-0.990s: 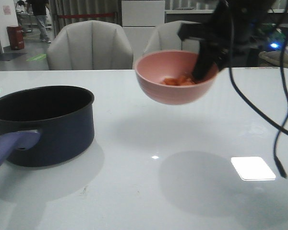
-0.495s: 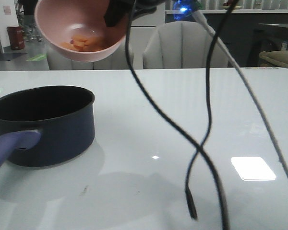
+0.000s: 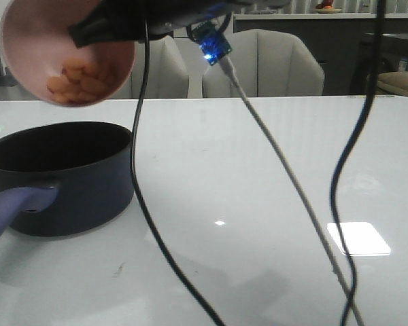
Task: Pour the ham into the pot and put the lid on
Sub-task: 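Lift the pink bowl with the right gripper over the saucepan, then tilt the pink bowl with the right gripper to pour pieces into pot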
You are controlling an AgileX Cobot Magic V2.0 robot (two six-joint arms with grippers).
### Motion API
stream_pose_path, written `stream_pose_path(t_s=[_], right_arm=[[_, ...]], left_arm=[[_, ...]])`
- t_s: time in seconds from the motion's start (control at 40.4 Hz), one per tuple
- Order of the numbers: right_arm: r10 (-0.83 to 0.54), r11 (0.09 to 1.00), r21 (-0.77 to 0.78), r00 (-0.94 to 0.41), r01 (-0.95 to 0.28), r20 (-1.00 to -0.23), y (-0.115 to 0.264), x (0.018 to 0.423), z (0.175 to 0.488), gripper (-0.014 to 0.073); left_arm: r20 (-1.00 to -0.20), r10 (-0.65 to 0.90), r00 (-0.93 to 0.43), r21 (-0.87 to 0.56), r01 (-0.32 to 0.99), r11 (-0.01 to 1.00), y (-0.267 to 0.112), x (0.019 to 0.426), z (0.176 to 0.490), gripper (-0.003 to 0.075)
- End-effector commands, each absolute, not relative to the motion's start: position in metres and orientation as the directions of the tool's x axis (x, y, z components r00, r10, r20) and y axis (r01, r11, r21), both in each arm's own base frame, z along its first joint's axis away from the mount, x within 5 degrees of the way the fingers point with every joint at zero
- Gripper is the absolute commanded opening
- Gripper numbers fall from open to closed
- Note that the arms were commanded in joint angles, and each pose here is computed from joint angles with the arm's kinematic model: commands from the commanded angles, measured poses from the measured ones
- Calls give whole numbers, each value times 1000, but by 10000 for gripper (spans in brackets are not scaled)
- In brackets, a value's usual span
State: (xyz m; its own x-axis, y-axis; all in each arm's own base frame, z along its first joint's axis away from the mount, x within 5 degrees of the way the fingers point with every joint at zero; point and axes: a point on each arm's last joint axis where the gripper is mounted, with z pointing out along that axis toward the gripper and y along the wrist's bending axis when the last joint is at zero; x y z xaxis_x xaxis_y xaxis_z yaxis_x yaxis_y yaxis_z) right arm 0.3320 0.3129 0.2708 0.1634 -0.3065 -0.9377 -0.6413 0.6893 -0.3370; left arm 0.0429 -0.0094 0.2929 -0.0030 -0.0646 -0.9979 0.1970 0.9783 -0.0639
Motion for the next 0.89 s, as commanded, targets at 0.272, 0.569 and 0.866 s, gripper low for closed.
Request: stream_pose_path(t_s=[0.272,0.569,0.866], right_arm=[[-472,678,-719,658,-155,-587,339,314,291,137],[-635,604,-765,715,222,-293,346,307,263,137],[-613,614,-769,722,178,-322,348,308,257,134]], left_arm=[[-992,-93,81,-74,209,975,-9,42,307,561],[-992,-93,81,-74,209,975,-9,42,307,561],[-992,-93,81,-74,209,975,-9,42,307,561]])
